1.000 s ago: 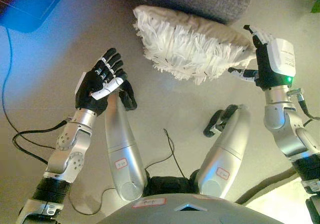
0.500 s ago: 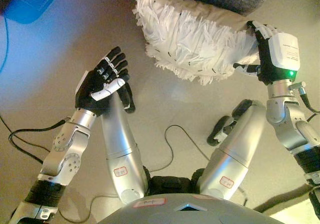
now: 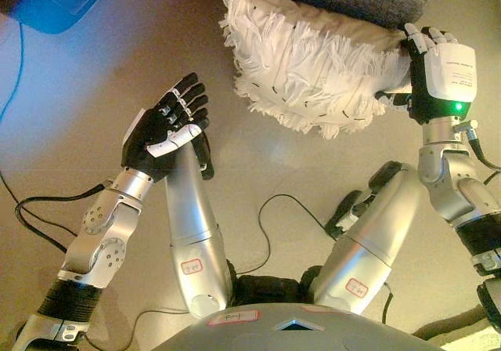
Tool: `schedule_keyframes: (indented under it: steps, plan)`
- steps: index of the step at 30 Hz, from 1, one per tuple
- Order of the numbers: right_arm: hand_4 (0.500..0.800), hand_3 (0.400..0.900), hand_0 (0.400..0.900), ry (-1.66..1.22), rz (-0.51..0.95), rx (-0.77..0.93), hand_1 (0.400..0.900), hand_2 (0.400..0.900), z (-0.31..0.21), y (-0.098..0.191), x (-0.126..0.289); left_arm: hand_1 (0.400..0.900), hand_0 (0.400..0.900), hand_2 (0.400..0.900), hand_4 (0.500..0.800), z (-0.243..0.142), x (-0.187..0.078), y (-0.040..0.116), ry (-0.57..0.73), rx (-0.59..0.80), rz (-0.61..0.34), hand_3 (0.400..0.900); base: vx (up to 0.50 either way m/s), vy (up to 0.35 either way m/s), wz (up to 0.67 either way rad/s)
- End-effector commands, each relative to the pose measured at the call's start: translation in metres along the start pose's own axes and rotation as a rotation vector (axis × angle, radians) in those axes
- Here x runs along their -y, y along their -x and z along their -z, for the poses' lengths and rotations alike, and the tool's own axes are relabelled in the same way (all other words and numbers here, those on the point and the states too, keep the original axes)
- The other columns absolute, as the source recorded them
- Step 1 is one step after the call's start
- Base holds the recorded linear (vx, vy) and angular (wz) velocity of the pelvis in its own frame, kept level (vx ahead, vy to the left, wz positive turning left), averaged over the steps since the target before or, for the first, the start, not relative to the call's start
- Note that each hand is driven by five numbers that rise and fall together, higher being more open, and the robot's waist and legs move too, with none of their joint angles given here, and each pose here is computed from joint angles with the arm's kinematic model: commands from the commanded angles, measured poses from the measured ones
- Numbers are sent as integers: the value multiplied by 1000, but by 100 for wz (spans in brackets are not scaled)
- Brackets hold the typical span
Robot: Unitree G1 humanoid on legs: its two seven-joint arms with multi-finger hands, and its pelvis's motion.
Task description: Pick up the pillow and put it on the sofa.
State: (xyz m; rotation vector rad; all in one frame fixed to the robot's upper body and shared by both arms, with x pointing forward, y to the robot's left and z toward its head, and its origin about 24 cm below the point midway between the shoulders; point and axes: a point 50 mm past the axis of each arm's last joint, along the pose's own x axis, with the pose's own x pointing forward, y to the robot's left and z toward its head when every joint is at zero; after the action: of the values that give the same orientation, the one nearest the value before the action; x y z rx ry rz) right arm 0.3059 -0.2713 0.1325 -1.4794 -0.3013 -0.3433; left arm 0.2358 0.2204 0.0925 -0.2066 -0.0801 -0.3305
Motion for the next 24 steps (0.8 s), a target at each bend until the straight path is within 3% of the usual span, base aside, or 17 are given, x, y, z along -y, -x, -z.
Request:
schedule_keyframes:
  steps: [1, 8, 10, 11, 24]
  plan:
    - [800, 900, 900, 5, 232, 41, 900, 900, -11, -46, 52, 900, 900, 900, 800, -15, 6, -4, 23, 83, 44, 900, 43, 8, 5]
    - [800, 900, 900, -86, 71, 11, 900, 900, -24, -61, 47, 900, 900, 900, 800, -13, 11, -8, 26, 56, 71, 900, 43, -6, 6]
    - [748, 814, 814, -104, 40, 15, 814, 814, -30, -63, 46, 900, 900, 900, 800, -12, 12, -9, 28, 47, 69, 900, 41, 9, 2]
    - [500, 400, 400, -116, 38, 15, 400, 400, -32, -63, 46, 900, 900, 900, 800, -11, 12, -8, 29, 42, 73, 900, 40, 8, 3]
    - [500, 400, 400, -167, -10, -9, 400, 400, -41, -61, 36, 900, 900, 900, 800, -1, 17, -8, 46, -9, 70, 900, 37, 8, -1]
